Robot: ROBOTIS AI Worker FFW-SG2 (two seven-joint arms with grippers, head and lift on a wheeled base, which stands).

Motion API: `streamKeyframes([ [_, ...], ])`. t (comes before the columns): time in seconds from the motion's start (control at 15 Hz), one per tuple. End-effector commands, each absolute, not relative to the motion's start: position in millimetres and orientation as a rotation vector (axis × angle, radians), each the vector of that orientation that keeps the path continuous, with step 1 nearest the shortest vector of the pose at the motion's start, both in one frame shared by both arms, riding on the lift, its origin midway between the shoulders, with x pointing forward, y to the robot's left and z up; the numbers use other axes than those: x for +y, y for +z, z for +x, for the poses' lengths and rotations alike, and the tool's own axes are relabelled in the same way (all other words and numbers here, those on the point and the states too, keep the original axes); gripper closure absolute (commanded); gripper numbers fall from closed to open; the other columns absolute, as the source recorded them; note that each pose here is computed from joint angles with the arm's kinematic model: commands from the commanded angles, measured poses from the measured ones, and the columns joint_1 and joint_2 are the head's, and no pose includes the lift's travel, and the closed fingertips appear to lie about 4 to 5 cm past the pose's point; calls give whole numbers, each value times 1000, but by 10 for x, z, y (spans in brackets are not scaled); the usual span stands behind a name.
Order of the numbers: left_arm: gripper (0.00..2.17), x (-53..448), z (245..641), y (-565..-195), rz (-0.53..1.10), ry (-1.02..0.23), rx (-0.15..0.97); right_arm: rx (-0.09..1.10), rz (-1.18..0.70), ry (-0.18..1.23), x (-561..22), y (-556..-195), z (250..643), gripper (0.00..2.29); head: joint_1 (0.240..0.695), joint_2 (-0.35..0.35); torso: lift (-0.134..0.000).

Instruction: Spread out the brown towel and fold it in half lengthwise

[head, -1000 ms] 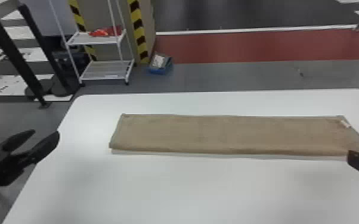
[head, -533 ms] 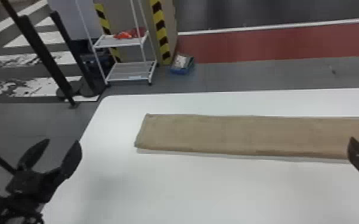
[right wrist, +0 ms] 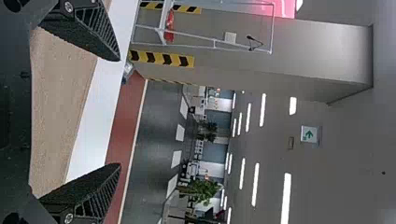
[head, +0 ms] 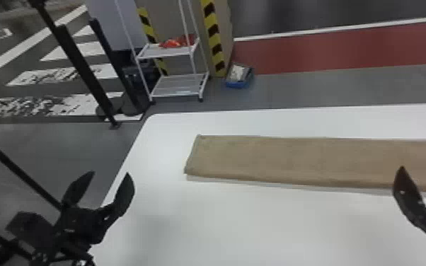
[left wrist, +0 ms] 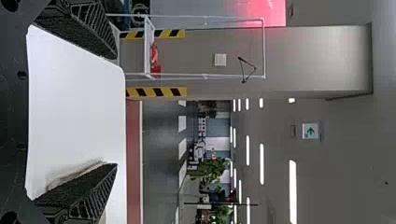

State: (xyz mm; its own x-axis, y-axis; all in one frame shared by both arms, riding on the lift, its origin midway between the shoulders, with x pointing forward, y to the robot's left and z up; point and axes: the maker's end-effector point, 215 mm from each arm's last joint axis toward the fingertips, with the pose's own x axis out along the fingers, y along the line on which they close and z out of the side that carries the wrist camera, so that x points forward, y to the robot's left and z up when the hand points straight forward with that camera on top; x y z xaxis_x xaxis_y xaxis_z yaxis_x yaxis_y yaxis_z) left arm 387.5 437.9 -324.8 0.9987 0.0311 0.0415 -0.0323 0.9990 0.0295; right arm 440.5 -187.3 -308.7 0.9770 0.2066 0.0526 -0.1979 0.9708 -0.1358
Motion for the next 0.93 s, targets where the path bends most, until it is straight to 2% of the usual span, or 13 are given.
streamKeyframes([
  [0.0,60,4249,3894,-3241,71,-21,-27,-31,-128,230,-1619,-3207,4446,83,695,328,-125],
  [0.13,66,4071,3919,-3265,56,-78,-14,5,-130,236,-1498,-3317,4439,83,695,335,-125],
  [0.27,76,3969,4001,-3516,-19,-20,76,22,-135,236,-1476,-3371,4436,83,695,334,-125],
  [0.4,73,3674,4146,-3584,-25,25,98,35,-128,244,-1423,-3405,4433,83,695,339,-125],
  [0.53,60,3470,4250,-3619,-11,103,119,28,-122,250,-1387,-3383,4429,83,695,317,-125],
  [0.87,56,3129,4316,-3573,5,118,140,17,-109,236,-1474,-3329,4440,83,695,242,-125],
])
